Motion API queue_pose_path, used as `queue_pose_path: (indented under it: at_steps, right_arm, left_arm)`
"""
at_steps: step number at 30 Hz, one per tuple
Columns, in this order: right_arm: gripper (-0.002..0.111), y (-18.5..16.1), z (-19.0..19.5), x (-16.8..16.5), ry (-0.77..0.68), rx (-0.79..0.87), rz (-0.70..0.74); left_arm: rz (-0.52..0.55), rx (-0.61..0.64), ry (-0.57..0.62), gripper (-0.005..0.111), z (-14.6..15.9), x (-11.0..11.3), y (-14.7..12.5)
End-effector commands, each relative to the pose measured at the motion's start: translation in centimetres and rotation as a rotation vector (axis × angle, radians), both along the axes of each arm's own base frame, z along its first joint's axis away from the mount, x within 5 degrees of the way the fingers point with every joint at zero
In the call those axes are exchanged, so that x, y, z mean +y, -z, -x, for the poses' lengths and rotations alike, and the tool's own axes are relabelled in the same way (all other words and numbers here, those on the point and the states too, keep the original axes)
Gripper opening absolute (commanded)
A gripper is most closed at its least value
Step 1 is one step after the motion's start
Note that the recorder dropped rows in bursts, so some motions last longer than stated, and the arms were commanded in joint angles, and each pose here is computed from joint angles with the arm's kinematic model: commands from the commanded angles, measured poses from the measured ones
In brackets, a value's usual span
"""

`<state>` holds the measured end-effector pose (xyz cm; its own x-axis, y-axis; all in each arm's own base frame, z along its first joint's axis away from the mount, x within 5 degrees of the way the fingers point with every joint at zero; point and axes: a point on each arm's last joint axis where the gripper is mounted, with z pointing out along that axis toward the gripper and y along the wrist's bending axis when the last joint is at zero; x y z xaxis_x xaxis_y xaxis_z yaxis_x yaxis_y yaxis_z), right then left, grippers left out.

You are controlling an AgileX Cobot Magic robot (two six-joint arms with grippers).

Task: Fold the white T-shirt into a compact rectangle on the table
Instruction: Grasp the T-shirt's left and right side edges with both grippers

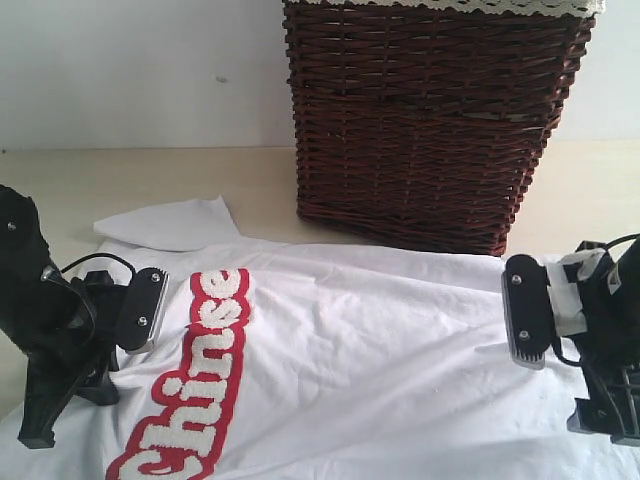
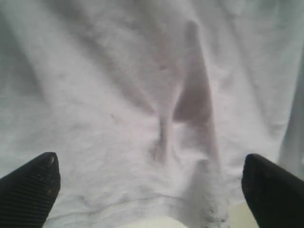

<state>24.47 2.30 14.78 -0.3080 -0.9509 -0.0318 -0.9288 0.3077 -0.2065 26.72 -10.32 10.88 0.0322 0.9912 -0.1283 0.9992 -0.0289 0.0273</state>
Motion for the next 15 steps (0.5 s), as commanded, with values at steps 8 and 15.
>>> queue_pose_path:
  at_steps: [8,15]
  right_arm:
    - [0.105,3.8,-1.9,0.0,-0.072,0.111,0.049]
    - [0.091,4.8,-2.4,0.0,-0.073,0.175,0.062]
  left_arm:
    - [0.000,0.013,-0.019,0.000,0.2,-0.2,1.3]
    - [0.001,0.013,-0.021,0.000,0.2,-0.2,1.3]
